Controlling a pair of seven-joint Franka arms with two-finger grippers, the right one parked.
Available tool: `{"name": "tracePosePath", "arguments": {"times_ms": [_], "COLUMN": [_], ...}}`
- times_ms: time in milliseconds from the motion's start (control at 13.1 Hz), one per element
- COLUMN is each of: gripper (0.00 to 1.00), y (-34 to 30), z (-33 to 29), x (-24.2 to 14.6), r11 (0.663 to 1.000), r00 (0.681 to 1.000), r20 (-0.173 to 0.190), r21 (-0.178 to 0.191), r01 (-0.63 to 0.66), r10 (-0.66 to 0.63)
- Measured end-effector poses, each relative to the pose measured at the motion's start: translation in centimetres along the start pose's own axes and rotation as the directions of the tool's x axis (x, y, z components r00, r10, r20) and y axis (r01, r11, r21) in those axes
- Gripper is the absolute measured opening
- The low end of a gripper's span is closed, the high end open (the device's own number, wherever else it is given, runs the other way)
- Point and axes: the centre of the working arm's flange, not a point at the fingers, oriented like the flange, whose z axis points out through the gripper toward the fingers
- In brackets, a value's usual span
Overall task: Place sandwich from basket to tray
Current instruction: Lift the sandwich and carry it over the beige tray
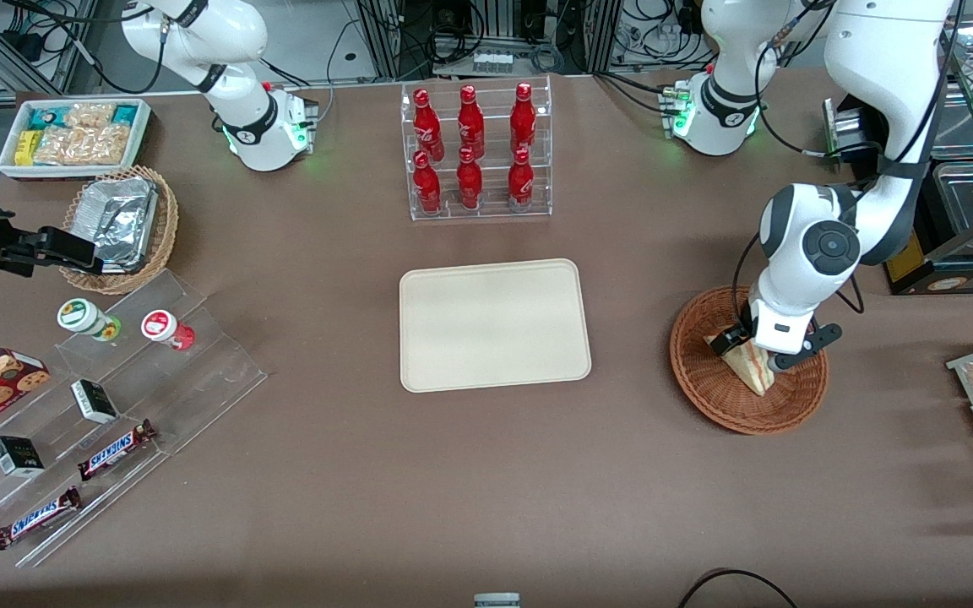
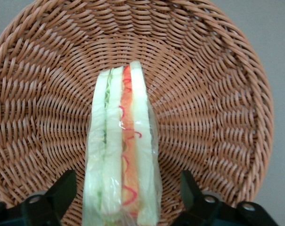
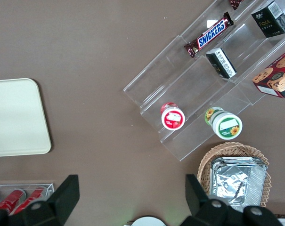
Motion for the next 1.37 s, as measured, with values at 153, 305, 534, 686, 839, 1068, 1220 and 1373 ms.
{"name": "tracePosePath", "arguments": {"times_ms": [153,305,534,686,839,1068,1220,1373], "gripper": [0.70,0.46,0.32,0.28,0.22,0.15,0.15,0.15], "y": [-0.2,-0.2,-0.1,1.3,5.0,12.9,18.2,23.1], "z": [0.0,-0.1,-1.6,-5.2,-10.4,-17.0,-19.0,-18.5], "x": [0.2,0.3,0.8,1.6,1.5,-2.3,-6.5,-11.3], "r11": [1.000,1.000,1.000,0.998,0.995,0.981,0.961,0.942], "r00": [1.000,1.000,1.000,0.999,0.997,0.983,0.962,0.943], "r20": [-0.002,-0.004,0.008,0.039,0.049,0.013,-0.004,0.000], "r21": [-0.001,-0.001,0.019,0.062,0.083,0.058,0.036,0.027], "r01": [0.004,0.006,0.005,-0.012,-0.061,-0.184,-0.274,-0.334], "r10": [-0.004,-0.006,-0.005,0.010,0.058,0.184,0.274,0.334]}}
